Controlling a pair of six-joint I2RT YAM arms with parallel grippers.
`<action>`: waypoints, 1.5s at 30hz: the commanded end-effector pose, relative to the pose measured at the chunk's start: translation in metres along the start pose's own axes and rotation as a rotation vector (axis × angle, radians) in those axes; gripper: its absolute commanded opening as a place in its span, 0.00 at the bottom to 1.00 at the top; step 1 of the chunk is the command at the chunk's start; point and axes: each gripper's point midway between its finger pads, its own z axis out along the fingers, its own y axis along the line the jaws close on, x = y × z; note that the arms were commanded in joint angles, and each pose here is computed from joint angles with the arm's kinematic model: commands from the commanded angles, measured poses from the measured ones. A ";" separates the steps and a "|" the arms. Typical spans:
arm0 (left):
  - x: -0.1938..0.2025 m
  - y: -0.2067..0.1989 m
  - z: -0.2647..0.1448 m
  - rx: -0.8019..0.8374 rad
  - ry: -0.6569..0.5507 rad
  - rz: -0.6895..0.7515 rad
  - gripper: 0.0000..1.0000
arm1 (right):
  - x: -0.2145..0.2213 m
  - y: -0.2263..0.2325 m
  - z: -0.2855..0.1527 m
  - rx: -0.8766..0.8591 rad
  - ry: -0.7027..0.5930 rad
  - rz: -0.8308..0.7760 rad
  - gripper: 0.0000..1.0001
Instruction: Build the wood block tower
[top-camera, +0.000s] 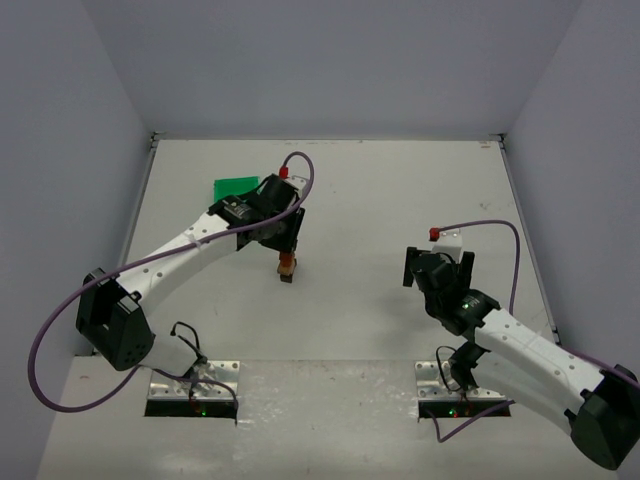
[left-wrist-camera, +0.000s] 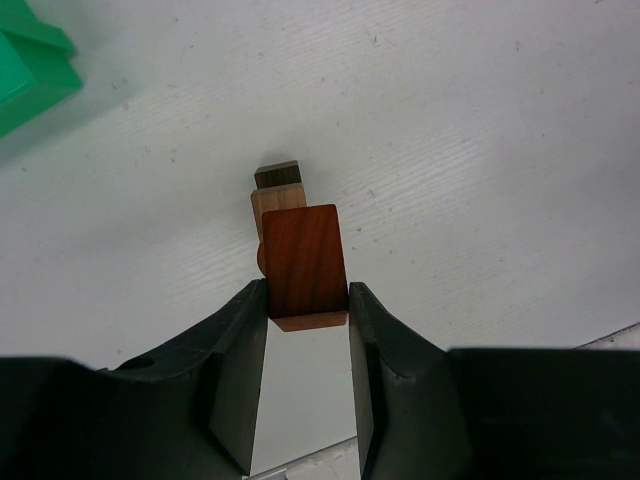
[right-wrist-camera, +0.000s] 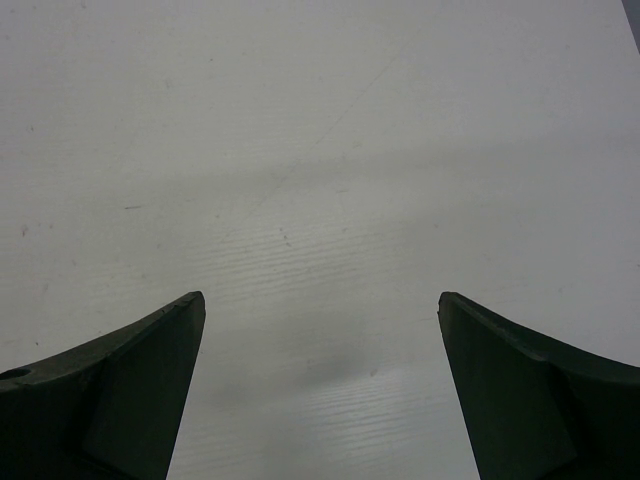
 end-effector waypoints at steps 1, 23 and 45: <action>-0.006 0.003 -0.004 -0.011 -0.026 -0.020 0.00 | -0.019 0.001 -0.002 0.011 -0.043 0.056 0.99; 0.004 0.001 0.002 0.015 -0.006 0.028 0.00 | -0.019 -0.004 -0.002 0.030 -0.058 0.069 0.99; 0.010 0.006 0.010 -0.013 0.015 0.031 0.00 | -0.019 -0.006 -0.002 0.042 -0.060 0.065 0.99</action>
